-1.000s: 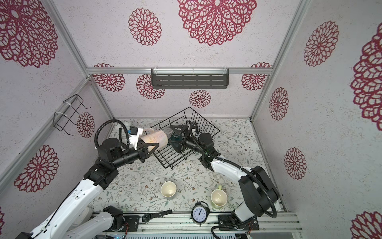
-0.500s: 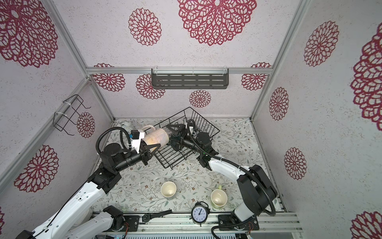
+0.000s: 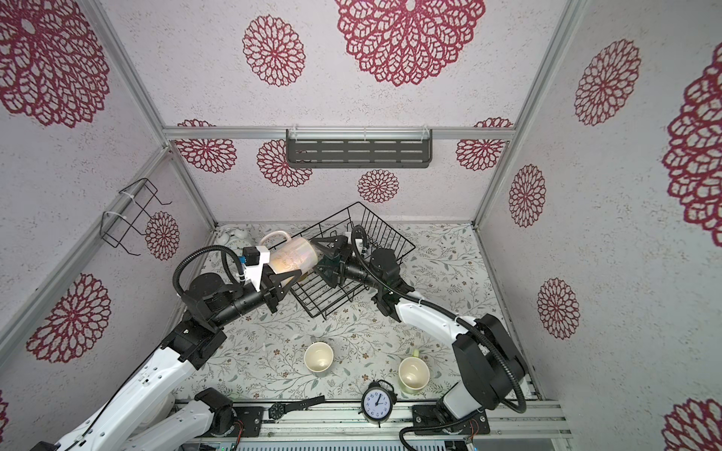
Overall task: Load cups into a dish rack
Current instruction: Place the cup upside down at the dish rack.
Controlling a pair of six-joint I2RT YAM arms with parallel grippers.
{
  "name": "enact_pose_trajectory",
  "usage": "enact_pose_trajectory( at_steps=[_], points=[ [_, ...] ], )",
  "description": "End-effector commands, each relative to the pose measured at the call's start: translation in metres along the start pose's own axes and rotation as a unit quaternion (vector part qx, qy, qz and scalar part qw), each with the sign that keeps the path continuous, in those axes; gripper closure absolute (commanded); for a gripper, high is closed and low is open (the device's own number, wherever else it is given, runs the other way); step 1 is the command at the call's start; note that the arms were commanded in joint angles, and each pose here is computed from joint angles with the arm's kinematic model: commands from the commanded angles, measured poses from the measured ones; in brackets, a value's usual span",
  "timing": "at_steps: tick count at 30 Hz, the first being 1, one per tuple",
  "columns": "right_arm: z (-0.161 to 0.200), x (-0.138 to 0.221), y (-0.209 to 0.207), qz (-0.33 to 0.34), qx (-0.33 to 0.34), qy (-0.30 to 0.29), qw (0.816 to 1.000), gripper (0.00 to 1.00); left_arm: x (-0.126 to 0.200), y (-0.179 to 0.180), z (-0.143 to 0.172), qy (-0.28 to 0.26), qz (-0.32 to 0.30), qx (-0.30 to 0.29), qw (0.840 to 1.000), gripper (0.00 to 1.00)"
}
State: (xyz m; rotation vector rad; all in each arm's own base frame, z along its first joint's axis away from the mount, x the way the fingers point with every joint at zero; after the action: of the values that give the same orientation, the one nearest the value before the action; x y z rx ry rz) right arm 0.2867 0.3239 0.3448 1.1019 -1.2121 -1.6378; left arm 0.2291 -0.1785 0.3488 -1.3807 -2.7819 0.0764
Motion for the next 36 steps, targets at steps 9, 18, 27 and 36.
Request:
enact_pose_trajectory(
  at_steps=[9, 18, 27, 36],
  points=[
    [0.025, -0.011, 0.03, -0.052, 0.11, 0.068, 0.99, 0.01, 0.0, -0.023, -0.067, -0.134, 0.091, 0.011, 0.987, 1.0],
    [0.032, -0.017, 0.02, -0.05, 0.154, 0.139, 0.977, 0.05, -0.014, -0.034, -0.068, -0.105, 0.167, 0.075, 0.978, 1.0],
    [0.023, 0.0, 0.017, -0.034, 0.167, 0.118, 0.978, 0.15, -0.002, -0.037, -0.065, -0.104, 0.152, 0.054, 0.981, 1.0],
    [0.011, 0.003, 0.024, -0.043, 0.175, 0.101, 0.978, 0.3, -0.01, -0.026, -0.044, -0.056, 0.113, 0.053, 0.991, 0.69]
  ],
)
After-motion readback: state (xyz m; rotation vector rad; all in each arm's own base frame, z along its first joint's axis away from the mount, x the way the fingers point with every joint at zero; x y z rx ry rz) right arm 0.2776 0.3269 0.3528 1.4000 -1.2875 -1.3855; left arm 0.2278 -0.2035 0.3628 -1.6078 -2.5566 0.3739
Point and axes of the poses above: each gripper's point midway between its finger pads, its own x axis back along the fingers, its own y axis along the line the jaws close on, z = x × y, the point moved 5 cm from there along x, back along the fingers, and after that the axes turned 7 degrees about -x, right-handed, at the moved point
